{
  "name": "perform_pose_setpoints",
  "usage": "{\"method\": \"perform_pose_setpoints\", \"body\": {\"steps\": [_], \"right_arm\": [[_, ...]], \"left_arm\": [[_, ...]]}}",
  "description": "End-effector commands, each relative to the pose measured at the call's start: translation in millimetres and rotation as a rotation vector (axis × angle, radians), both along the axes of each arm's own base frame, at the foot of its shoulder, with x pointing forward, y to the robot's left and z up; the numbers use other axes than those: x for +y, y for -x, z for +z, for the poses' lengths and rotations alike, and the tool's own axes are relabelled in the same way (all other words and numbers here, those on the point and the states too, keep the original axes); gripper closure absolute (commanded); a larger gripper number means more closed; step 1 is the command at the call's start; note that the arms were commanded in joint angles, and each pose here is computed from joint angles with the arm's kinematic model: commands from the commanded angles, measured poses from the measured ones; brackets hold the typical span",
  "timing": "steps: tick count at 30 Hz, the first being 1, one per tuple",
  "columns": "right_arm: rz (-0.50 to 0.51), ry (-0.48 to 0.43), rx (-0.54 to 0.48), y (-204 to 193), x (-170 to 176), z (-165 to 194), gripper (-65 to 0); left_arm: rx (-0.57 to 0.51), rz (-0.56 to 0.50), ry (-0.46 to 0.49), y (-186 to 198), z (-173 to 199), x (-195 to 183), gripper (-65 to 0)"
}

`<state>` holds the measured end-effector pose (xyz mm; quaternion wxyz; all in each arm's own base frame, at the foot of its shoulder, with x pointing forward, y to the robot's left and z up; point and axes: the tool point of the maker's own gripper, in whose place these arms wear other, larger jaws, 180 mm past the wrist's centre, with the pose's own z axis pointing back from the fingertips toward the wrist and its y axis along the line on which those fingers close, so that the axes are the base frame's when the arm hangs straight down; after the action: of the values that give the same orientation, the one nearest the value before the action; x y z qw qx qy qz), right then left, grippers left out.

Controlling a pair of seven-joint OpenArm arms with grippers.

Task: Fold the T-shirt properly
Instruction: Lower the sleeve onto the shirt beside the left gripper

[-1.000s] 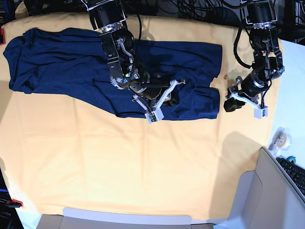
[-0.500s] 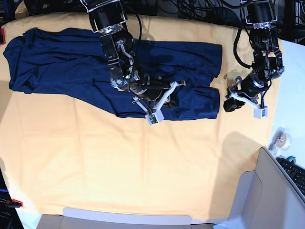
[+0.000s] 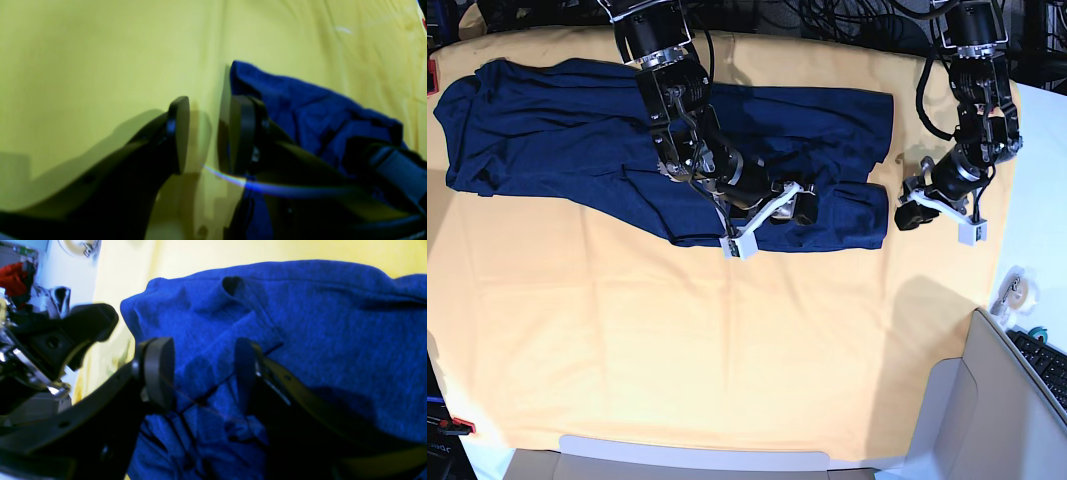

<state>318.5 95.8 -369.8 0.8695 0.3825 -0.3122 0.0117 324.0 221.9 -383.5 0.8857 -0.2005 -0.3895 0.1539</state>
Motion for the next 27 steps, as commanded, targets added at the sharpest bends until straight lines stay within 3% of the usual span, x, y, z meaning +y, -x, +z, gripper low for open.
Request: {"method": "perform_pose_setpoints", "body": {"steps": [1, 6, 15, 18, 21, 27], "right_arm": [[-0.017, -0.029, -0.025, -9.2, 4.0, 11.2, -29.3], [-0.073, -0.045, 0.107, -4.7, 1.3, -14.3, -29.4], [-0.07, -0.04, 0.134, -12.0, 2.3, -21.7, -28.4], [-0.069, -0.04, 0.129, -14.6, 2.3, -20.1, -17.7], [-0.066, -0.039, 0.118, -18.6, 3.1, -16.5, 0.0], [-0.06, -0.036, 0.109, -22.4, 4.4, -13.4, 0.0]], "left_arm": [[-0.047, 0.003, -0.008, -8.1, 13.5, 4.7, -19.9], [-0.045, 0.003, -0.008, -7.5, 13.0, 4.7, -19.9], [-0.045, 0.003, -0.008, -7.5, 13.0, 4.7, -19.9], [-0.046, 0.001, -0.008, -7.6, 13.1, 4.5, -19.9], [-0.046, 0.001, -0.008, -7.6, 13.1, 4.5, -19.9], [-0.045, 0.001, -0.008, -7.0, 12.6, 4.5, -19.9]]}}
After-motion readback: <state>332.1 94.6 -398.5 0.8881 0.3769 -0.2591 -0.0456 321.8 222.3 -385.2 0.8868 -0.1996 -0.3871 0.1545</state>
